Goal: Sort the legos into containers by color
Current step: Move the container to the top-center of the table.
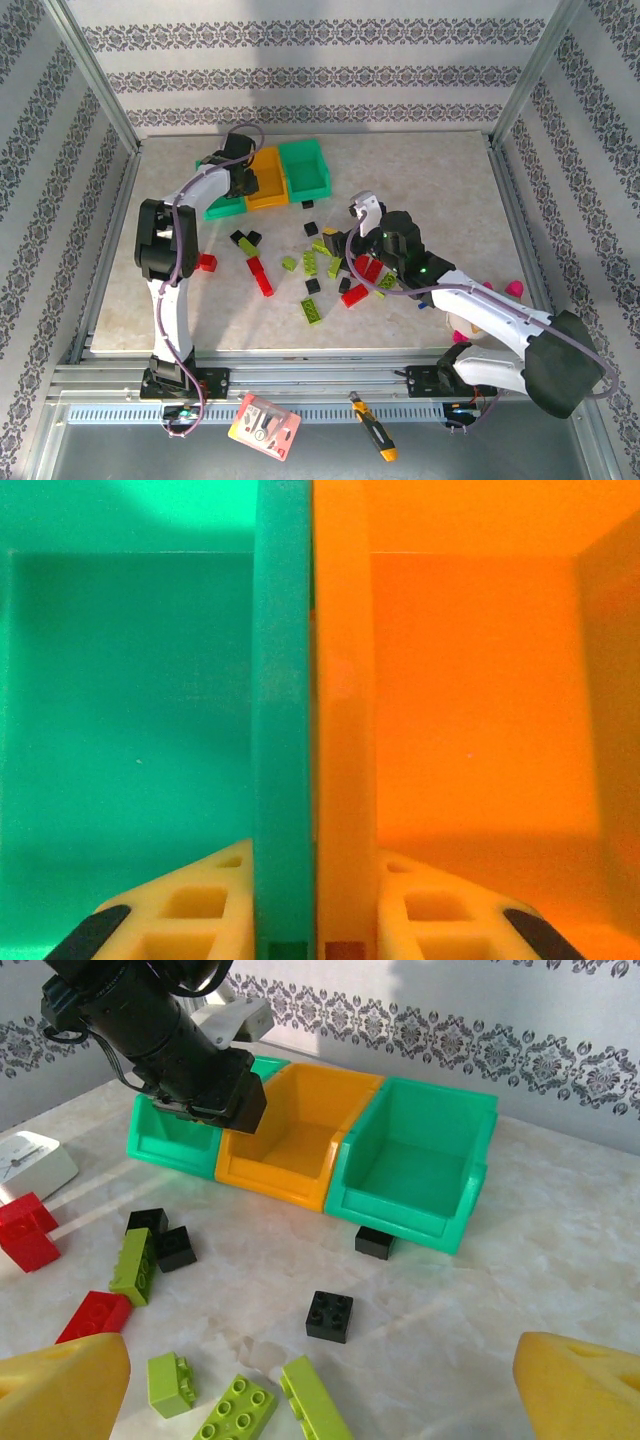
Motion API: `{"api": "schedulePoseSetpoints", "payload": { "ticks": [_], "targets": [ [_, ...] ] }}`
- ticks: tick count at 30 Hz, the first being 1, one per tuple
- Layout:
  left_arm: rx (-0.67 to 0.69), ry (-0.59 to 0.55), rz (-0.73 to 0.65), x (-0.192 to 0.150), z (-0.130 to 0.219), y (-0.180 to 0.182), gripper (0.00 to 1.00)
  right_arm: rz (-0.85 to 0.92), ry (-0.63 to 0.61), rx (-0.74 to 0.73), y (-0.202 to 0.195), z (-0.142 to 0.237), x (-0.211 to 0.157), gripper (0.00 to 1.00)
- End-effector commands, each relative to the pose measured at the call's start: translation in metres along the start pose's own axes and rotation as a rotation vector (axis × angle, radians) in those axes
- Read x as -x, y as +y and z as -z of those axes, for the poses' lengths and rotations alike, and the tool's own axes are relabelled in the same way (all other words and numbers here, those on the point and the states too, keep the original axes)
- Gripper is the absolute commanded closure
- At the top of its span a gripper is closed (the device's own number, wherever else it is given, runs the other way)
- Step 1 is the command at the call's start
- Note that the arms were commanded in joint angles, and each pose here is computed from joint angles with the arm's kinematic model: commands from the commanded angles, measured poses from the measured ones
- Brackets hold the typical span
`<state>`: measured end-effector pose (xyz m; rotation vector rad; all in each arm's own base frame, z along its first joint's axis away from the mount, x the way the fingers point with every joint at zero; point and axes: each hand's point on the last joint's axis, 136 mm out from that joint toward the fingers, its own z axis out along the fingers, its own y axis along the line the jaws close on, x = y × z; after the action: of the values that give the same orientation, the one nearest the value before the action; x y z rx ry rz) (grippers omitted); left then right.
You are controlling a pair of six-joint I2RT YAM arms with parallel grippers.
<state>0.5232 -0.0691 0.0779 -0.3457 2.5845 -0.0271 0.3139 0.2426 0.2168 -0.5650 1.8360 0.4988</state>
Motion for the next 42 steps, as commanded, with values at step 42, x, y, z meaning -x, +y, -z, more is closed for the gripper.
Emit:
{"api": "schedulePoseSetpoints", "payload": {
  "ticks": [42],
  "targets": [
    [-0.154,0.205,-0.201,-0.054,0.014,-0.076,0.76,-0.244,0.072,-0.206,-0.045,0.008,-0.017,0.02]
  ]
}}
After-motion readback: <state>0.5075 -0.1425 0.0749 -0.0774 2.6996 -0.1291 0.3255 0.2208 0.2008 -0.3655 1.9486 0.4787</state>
